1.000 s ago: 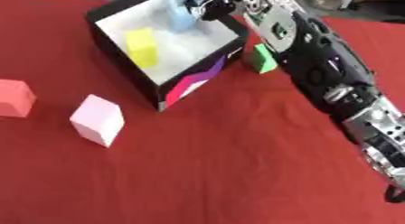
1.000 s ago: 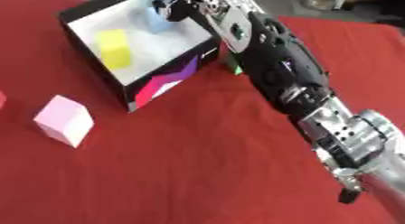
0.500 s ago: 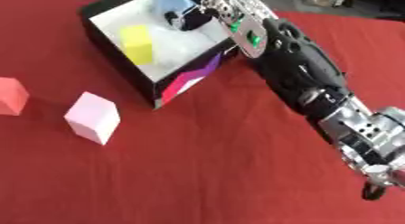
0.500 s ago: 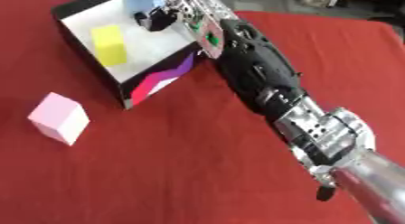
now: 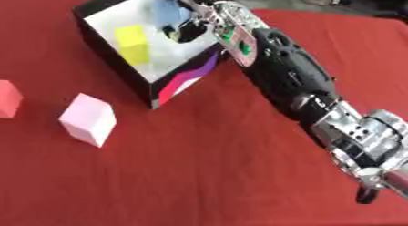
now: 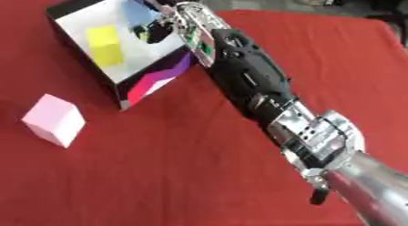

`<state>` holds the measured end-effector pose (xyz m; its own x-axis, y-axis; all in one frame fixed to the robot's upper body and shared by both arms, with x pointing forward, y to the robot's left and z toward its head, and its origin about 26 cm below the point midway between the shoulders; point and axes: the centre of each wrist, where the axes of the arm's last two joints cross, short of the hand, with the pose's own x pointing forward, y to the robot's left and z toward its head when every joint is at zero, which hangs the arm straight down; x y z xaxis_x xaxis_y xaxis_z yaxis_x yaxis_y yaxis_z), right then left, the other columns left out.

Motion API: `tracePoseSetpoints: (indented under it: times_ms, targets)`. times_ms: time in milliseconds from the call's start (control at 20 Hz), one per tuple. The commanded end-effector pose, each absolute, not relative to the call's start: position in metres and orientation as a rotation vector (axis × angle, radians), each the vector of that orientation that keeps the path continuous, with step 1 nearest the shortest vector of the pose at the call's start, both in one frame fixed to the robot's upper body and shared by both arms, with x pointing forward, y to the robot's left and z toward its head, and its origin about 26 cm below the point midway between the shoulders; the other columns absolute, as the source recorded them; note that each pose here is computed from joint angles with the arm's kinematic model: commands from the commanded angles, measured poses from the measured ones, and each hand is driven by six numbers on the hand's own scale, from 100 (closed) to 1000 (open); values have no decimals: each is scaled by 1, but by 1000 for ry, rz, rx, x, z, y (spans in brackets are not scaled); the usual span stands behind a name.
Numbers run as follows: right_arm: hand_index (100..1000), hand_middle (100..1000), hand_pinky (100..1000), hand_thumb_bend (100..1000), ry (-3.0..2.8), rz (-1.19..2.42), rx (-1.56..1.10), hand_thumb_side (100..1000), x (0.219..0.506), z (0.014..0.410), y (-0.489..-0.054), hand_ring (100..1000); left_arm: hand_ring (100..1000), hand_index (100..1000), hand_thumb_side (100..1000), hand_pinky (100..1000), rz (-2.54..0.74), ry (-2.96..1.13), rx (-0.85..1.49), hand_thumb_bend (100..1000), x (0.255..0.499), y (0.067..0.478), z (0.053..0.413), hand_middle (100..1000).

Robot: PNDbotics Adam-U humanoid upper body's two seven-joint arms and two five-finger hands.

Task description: Pick up objects on the table and place them in the box.

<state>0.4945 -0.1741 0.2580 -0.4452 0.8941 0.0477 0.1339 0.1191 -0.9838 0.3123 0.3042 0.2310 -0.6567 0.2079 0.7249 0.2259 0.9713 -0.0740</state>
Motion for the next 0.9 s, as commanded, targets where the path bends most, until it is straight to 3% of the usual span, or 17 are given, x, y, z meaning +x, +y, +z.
tracePoseSetpoints:
  times_ms: [50, 300, 500, 550, 600, 900]
  targets:
    - [917, 789, 909, 432, -1694, 1412, -1062, 199, 494, 272, -177, 854, 731, 766, 718, 857, -64, -2324, -295, 242, 311, 304, 239, 793]
    - [973, 824, 982, 448, -1703, 1399, -1127, 503, 492, 280, -177, 877, 732, 766, 718, 857, -73, -2319, -301, 243, 312, 303, 239, 792]
    - [970, 815, 978, 448, -1734, 1335, -1137, 449, 492, 280, -179, 851, 732, 766, 718, 857, -73, -2316, -303, 243, 312, 304, 238, 792]
    - [973, 819, 976, 430, -1753, 1323, -1132, 547, 491, 281, -178, 851, 732, 766, 718, 857, -74, -2314, -303, 243, 312, 304, 238, 792]
    - [974, 813, 971, 444, -1775, 1314, -1127, 376, 490, 284, -177, 847, 732, 766, 718, 857, -76, -2312, -302, 243, 312, 304, 237, 792]
    - [931, 784, 943, 414, -1879, 1179, -1138, 100, 471, 318, -184, 838, 732, 766, 718, 857, -77, -2296, -273, 240, 312, 309, 233, 791]
